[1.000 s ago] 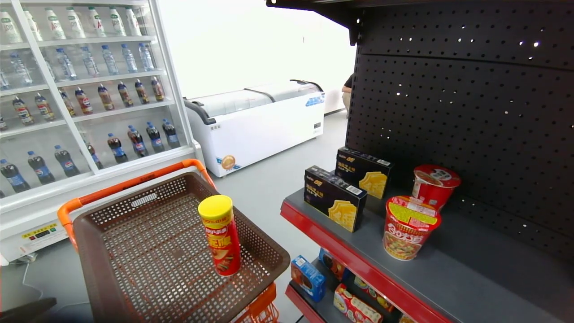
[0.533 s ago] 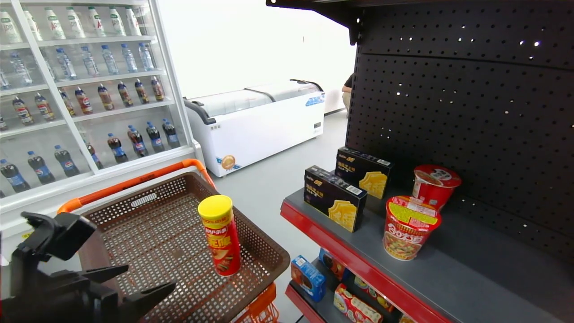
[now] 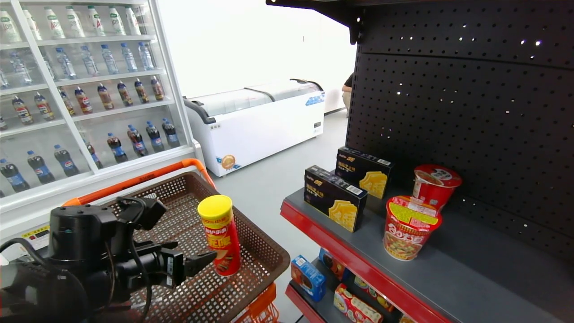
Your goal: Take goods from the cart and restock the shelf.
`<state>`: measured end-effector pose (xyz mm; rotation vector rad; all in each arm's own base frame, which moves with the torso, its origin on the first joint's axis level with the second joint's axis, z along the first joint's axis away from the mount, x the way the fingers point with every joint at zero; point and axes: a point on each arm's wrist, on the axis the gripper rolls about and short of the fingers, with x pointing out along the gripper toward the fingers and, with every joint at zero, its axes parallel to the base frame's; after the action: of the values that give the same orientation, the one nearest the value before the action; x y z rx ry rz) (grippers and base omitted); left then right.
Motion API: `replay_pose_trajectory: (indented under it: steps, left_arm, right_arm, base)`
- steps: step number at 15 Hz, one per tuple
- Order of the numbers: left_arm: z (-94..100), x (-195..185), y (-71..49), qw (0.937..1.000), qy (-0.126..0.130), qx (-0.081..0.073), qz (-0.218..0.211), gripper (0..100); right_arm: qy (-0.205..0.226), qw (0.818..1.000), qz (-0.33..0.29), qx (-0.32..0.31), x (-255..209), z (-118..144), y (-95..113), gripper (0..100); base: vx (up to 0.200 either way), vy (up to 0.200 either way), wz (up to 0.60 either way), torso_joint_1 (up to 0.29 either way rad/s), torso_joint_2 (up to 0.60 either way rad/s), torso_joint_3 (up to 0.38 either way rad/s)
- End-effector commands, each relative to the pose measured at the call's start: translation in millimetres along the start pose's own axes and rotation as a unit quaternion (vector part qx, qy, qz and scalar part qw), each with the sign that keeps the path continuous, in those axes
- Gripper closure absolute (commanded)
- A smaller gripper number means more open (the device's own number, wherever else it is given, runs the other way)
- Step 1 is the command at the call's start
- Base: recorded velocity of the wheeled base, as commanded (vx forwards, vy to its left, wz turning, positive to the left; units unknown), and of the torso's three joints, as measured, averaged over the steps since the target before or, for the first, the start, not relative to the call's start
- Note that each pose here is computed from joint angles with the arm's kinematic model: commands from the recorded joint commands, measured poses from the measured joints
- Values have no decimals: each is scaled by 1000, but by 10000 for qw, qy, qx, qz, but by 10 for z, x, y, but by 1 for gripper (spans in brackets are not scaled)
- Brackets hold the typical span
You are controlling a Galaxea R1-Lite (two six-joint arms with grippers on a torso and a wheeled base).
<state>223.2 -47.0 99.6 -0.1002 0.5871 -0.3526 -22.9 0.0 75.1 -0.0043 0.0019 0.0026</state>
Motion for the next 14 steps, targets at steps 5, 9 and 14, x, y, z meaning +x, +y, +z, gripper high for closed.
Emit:
replay_pose_trajectory:
  steps: [5, 9, 14]
  left_arm:
    - [-55, 539, 108, 9990, 339, -59, -289, 0]
    - [-135, 669, 223, 9989, 248, 355, -171, 0]
    - [-71, 797, 206, 9977, -152, 600, -260, 0]
  right_arm:
    - [6, 10000, 3, -2, 1, 0, 0, 0]
    - [6, 10000, 3, -2, 1, 0, 0, 0]
    - [6, 10000, 3, -2, 1, 0, 0, 0]
  base:
    - [0, 0, 0, 0, 0, 0]
    - [0, 0, 0, 0, 0, 0]
    - [0, 0, 0, 0, 0, 0]
